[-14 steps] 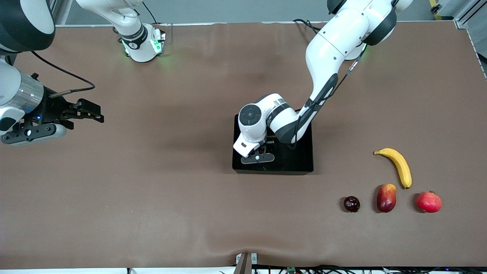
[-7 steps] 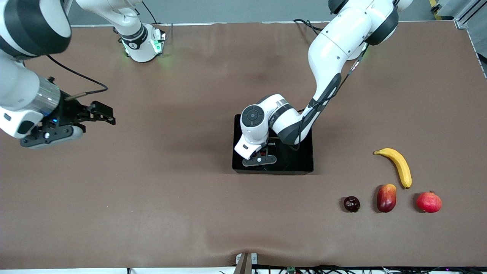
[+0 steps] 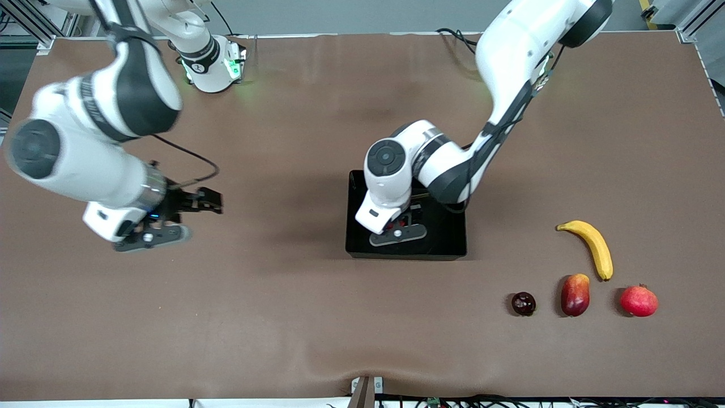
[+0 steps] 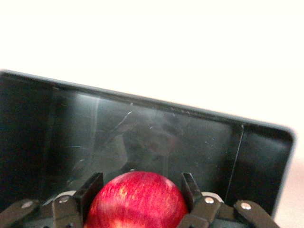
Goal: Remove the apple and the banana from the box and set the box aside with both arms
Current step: 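Place the apple by the banana while the right gripper grips the tray, then drag the black tray with the right gripper while the left arm retracts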
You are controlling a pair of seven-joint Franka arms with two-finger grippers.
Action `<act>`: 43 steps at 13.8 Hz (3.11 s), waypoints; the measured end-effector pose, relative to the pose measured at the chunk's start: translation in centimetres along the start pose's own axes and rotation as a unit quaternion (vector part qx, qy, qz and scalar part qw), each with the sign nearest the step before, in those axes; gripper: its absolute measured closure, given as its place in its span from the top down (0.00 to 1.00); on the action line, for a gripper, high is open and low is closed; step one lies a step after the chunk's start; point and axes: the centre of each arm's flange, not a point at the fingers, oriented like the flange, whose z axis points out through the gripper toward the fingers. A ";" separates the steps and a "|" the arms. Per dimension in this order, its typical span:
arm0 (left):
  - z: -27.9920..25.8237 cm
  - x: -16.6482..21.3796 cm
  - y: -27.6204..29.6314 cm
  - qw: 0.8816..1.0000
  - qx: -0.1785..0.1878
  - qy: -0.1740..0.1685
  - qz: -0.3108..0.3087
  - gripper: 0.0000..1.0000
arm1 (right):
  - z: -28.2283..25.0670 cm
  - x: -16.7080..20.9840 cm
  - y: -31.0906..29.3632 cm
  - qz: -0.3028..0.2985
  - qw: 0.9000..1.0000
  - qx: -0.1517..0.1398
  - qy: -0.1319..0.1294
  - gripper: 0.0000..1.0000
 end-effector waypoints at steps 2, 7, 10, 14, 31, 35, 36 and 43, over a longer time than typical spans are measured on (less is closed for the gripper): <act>-4.5 2.5 -3.7 1.000 -0.002 -0.007 0.005 0.73 | 1.5 0.1 -3.7 0.013 1.000 -0.001 0.005 1.00; -11.2 9.8 -18.4 0.998 0.007 -0.047 0.037 0.73 | 7.3 -0.3 -12.9 0.032 0.999 -0.006 0.013 1.00; -9.2 12.5 -26.5 0.995 0.020 -0.078 0.051 0.73 | 11.3 -1.5 -18.3 0.025 1.000 -0.016 0.011 1.00; -1.7 14.0 -34.9 0.995 0.017 -0.095 0.024 0.73 | 17.0 -2.3 -22.6 -0.004 0.999 -0.048 0.025 1.00; 17.9 10.8 -39.8 0.999 -0.032 -0.010 0.031 0.73 | 28.5 -5.1 -27.4 0.040 0.996 -0.077 0.003 0.65; 17.7 10.8 -39.5 0.999 -0.031 -0.006 0.038 0.95 | 28.6 -5.4 -27.8 0.038 0.996 -0.076 0.004 0.20; 17.1 10.9 -39.4 0.999 -0.030 -0.004 0.040 1.00 | 28.5 -5.3 -27.9 0.039 0.996 -0.074 0.007 0.10; -2.9 14.6 -39.1 0.998 0.049 -0.012 0.035 1.00 | 25.2 -4.1 -28.4 0.042 0.997 -0.053 0.039 0.05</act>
